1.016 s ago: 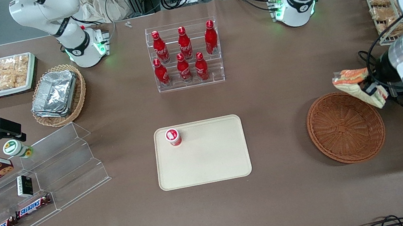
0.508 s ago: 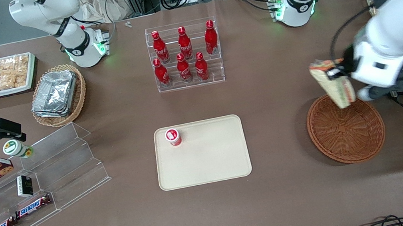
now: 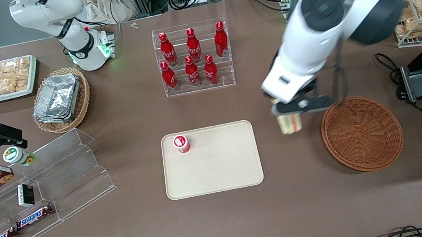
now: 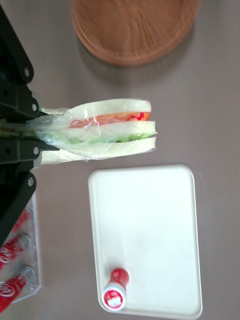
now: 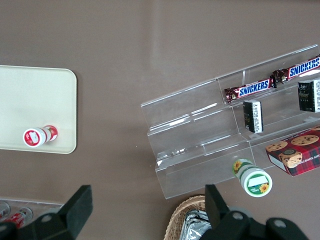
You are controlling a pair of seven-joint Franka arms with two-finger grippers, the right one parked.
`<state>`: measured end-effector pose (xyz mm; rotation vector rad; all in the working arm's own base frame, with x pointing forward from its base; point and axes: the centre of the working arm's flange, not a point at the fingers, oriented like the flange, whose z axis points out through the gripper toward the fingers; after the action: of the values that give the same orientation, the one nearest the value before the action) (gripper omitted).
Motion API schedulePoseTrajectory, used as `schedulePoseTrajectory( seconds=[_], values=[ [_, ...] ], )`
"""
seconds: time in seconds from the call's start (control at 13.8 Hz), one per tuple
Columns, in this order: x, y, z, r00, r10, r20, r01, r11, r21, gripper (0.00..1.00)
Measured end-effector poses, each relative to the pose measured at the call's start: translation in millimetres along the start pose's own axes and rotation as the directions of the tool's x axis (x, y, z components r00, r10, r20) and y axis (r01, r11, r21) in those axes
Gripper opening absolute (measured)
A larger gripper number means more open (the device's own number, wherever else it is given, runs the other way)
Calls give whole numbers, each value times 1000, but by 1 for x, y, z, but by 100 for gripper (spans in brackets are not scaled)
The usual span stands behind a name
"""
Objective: Place sandwich from basket to tray
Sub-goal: 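Carry the sandwich with the left gripper over to the cream tray, then lower the sandwich onto the tray beside the red bottle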
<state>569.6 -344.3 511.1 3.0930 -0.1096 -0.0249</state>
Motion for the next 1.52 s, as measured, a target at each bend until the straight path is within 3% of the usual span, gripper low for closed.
schedulePoseTrajectory(
  seconds=[0.15,0.22,0.44,0.51,0.73,0.94,1.16,1.38,1.52],
  values=[
    [14,30,56,1000,-4,-4,4,999,-44,15],
    [19,41,82,1000,-14,-10,14,999,-44,15],
    [22,67,153,999,1,-38,-1,1000,10,15],
    [22,75,172,999,10,-38,-9,1000,13,15],
    [24,80,220,1000,14,-16,-14,1000,-12,15],
    [25,76,255,1000,17,22,-17,1000,-9,15],
    [25,75,263,999,17,32,-17,1000,-8,14],
    [27,75,260,999,16,29,-15,1000,-10,40],
    [26,73,259,999,13,51,-14,1000,12,59]
  ],
)
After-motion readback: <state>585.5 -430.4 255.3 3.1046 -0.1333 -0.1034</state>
